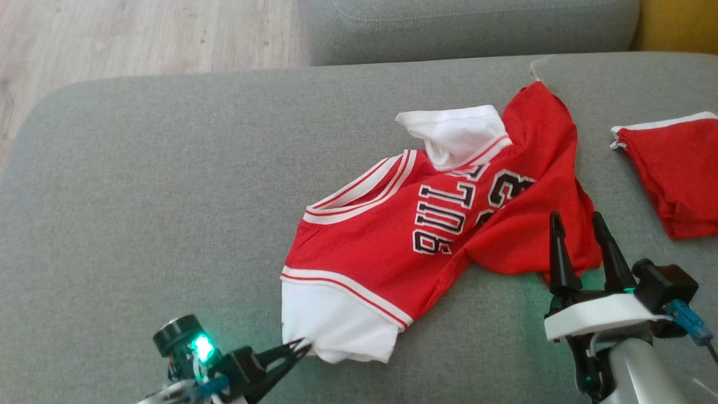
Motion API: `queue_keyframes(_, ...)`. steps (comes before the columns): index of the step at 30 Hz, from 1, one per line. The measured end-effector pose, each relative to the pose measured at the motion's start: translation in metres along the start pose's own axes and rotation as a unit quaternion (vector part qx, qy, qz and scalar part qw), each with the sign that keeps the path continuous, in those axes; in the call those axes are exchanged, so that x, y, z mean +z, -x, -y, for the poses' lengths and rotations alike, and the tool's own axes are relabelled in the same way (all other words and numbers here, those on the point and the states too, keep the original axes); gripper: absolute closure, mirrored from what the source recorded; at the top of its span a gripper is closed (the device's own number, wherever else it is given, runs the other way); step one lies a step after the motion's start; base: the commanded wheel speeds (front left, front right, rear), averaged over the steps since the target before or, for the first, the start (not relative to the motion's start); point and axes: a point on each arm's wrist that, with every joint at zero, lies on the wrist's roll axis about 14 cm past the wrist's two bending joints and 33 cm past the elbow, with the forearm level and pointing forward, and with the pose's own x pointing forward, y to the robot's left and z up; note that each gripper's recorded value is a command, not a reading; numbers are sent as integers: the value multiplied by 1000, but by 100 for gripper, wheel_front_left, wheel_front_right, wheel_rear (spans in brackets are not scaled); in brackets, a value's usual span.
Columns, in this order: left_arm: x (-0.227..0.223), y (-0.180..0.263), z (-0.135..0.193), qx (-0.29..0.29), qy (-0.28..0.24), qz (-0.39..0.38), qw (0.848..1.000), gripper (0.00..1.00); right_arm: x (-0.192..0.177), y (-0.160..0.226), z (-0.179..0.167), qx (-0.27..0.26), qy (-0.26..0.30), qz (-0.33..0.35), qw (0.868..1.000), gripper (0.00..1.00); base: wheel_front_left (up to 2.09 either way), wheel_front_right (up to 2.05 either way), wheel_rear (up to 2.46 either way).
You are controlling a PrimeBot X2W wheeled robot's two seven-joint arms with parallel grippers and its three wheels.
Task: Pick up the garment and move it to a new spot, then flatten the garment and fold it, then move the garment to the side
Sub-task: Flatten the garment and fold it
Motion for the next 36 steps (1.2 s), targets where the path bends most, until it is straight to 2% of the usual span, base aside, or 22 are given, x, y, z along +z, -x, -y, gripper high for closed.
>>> queue_keyframes(2, -3, 1, -5, 9, 7, -7, 1000, 0, 2, 0, -2, 2, 0, 3, 1000, 0, 0, 0, 0)
queue_keyframes(5, 7, 0, -22, 41, 19, 8, 999, 0, 4, 1, -3, 4, 1, 5, 1000, 0, 0, 0, 0)
queue_keyframes(9, 46, -7, -54, 106, 58, 84, 989, 0, 5, 3, 0, 0, 6, 7, 1000, 0, 0, 0, 0)
queue_keyframes(11, 71, -7, -77, 153, 86, 140, 974, 0, 8, 4, 2, -2, 6, 12, 1000, 0, 0, 0, 0)
queue_keyframes(16, 117, 0, -120, 243, 175, 253, 920, 0, 18, 8, 6, -8, 8, 27, 1000, 0, 0, 0, 0)
queue_keyframes(17, 124, -1, -125, 252, 191, 267, 910, 0, 19, 9, 7, -10, 8, 29, 999, 0, 0, 0, 0)
queue_keyframes(18, 124, -1, -125, 252, 191, 267, 910, 0, 19, 9, 7, -10, 8, 29, 999, 0, 0, 0, 0)
queue_keyframes(22, 150, -3, -138, 272, 239, 321, 875, 0, 24, 11, 12, -18, 9, 37, 999, 0, 0, 0, 0)
queue_keyframes(24, 156, -7, -138, 273, 246, 332, 869, 0, 24, 12, 15, -22, 10, 37, 999, 0, 0, 0, 0)
queue_keyframes(27, 151, -22, -130, 256, 247, 325, 877, 0, 21, 12, 20, -28, 10, 34, 999, 0, 0, 0, 0)
queue_keyframes(30, 139, -41, -121, 228, 238, 301, 895, 0, 18, 12, 24, -34, 10, 28, 999, 0, 0, 0, 0)
queue_keyframes(32, 127, -60, -114, 200, 228, 268, 915, 0, 15, 11, 27, -39, 10, 24, 999, 0, 0, 0, 0)
queue_keyframes(33, 123, -79, -113, 173, 216, 238, 931, 0, 10, 10, 30, -43, 10, 17, 999, 0, 0, 0, 0)
queue_keyframes(36, 126, -109, -118, 130, 185, 187, 956, 0, -1, 10, 34, -47, 9, 1, 999, 0, 0, 0, 0)
